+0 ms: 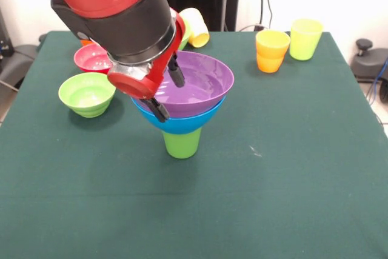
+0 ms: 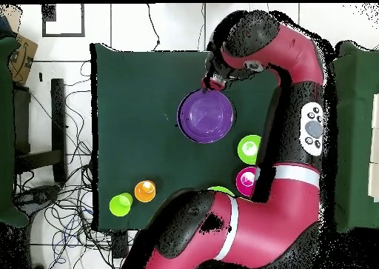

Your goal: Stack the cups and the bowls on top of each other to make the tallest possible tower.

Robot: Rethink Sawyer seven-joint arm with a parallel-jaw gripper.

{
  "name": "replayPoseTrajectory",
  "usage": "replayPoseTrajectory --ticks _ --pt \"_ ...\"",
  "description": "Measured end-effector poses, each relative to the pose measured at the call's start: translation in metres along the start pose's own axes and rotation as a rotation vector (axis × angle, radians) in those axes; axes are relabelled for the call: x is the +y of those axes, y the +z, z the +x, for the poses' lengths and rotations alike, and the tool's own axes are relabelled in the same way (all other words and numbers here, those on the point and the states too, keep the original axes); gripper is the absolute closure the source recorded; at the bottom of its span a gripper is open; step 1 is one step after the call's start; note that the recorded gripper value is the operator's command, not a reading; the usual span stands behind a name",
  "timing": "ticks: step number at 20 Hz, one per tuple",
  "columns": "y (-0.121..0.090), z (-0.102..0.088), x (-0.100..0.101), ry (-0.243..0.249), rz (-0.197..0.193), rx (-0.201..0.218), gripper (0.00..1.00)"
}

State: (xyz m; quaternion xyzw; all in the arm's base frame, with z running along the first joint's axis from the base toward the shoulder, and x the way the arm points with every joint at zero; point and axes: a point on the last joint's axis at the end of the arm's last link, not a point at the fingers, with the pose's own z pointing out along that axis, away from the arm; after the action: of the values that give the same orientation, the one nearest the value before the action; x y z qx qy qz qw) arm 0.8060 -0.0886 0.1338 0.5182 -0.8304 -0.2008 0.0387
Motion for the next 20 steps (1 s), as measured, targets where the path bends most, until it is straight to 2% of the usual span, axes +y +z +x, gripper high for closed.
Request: replayPoseTrajectory --ticks 6,12,16,20 --pt "-0.018 0.000 0.004 0.000 -0.003 0.021 0.00" --pt "-0.035 -0.016 0.017 0.001 -0.007 0.061 0.00" --pt "-0.051 -0.040 0.032 0.013 0.024 0.092 0.00" --pt "-0.069 -0.077 0.053 0.060 0.082 0.131 0.00"
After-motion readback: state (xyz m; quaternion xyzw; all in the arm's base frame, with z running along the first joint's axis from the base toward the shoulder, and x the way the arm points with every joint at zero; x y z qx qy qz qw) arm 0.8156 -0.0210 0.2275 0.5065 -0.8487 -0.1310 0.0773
